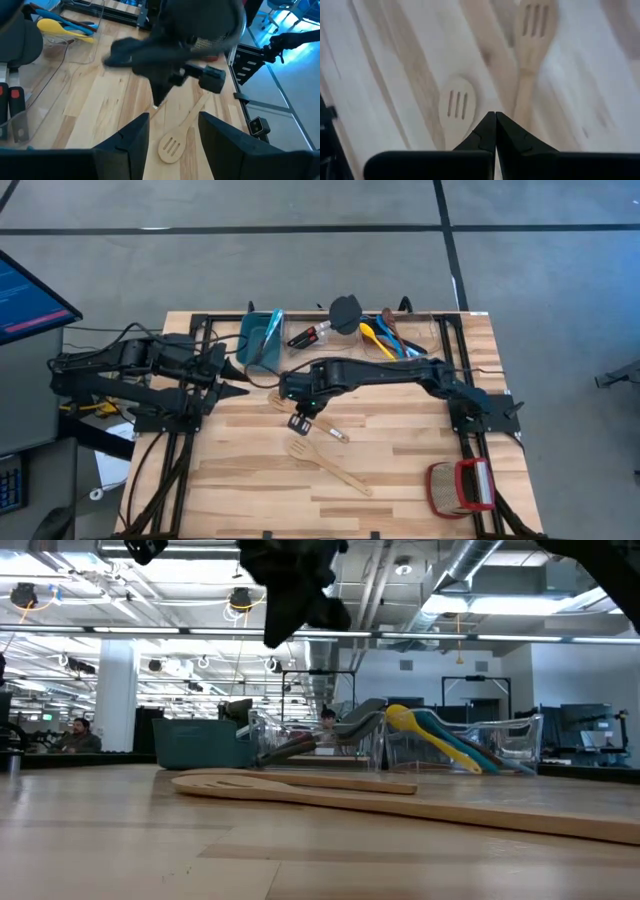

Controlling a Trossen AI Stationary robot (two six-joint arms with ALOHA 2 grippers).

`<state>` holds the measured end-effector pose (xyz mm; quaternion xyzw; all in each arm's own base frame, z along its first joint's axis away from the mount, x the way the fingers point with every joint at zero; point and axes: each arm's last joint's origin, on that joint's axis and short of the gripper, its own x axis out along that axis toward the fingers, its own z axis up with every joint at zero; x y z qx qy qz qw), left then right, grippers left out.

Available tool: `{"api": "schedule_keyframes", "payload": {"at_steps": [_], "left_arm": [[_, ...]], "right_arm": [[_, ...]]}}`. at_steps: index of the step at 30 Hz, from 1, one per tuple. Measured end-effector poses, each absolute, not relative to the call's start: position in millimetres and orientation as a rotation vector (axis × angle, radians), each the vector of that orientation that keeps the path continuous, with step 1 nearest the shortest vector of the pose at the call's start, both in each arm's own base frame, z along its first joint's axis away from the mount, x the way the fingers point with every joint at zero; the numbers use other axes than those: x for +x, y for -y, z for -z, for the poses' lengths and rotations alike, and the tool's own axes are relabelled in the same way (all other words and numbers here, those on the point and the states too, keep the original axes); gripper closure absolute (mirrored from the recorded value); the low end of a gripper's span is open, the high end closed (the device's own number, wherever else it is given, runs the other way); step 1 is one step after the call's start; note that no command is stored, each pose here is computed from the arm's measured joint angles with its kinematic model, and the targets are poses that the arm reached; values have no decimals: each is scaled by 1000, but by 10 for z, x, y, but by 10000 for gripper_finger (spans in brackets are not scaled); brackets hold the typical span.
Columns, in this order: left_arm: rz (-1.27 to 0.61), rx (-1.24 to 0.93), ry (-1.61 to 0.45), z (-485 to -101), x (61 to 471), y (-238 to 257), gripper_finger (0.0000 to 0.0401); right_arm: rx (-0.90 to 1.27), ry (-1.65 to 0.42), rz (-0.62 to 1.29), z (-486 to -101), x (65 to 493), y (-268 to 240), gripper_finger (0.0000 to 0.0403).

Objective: Pick & Place Kitchen Items
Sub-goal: Put the brown slotted serving spoon into the right transparent bin

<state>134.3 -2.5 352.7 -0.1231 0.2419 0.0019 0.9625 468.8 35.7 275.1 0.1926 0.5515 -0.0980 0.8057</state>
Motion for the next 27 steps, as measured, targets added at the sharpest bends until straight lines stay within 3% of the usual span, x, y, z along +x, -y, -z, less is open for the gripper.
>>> {"api": "schedule_keyframes", "payload": {"at_steps": [10, 27], "left_arm": [[-7, -249, -497, -3520, 1342, 24, 242], [-11, -250, -559, -3469, 1305, 25, 242]], "right_arm": [[382, -1319, 166, -2158, 4876, -321, 403], [407, -1418, 247, -2104, 4794, -28, 403]]}}
